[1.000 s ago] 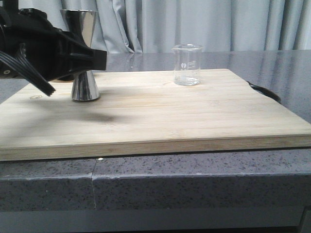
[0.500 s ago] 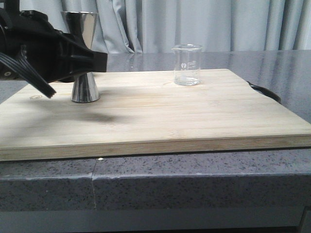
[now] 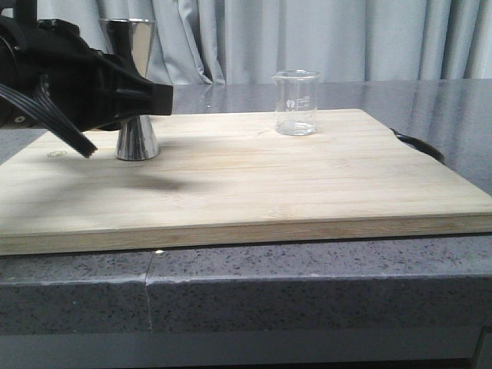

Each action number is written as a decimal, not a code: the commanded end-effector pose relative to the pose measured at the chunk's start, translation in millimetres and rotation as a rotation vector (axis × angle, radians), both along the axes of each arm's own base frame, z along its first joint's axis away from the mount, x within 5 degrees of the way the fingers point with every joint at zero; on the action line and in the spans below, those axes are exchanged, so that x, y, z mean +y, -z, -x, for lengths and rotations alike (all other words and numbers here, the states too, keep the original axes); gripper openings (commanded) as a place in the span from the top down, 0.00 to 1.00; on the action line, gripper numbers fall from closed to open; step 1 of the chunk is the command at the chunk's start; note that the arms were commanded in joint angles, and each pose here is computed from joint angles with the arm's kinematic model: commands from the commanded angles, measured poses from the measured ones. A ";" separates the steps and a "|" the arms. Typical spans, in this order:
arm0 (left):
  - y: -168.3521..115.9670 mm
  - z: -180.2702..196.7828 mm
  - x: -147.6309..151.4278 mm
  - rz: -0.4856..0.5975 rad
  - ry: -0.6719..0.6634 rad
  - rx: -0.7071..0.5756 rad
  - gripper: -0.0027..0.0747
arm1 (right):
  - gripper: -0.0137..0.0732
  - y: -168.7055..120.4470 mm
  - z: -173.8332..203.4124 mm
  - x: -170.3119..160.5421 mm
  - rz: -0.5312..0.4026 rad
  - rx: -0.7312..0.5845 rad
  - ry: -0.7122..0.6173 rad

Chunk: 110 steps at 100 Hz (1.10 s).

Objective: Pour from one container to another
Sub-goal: 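Lower the held jigger onto the board with the left gripper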

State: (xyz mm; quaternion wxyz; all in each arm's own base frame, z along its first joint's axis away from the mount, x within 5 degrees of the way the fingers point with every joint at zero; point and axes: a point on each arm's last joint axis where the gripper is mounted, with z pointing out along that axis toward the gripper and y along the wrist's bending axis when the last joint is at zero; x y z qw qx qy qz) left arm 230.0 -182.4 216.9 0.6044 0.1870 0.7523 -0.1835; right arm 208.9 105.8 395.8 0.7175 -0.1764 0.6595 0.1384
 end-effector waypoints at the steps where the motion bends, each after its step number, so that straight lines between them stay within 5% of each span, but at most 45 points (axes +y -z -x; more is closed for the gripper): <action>1: -19.9 -3.5 -1.2 0.069 -0.012 -0.099 0.99 | 0.19 -21.2 6.8 -4.2 -0.044 -0.125 0.013; 74: -20.7 -3.6 -1.1 0.073 -0.014 -0.107 0.98 | 0.19 -21.2 6.8 -4.2 -0.044 -0.125 0.013; 110: -20.8 -3.7 -1.0 0.074 -0.014 -0.108 0.76 | 0.19 -21.2 6.8 -4.2 -0.044 -0.125 0.013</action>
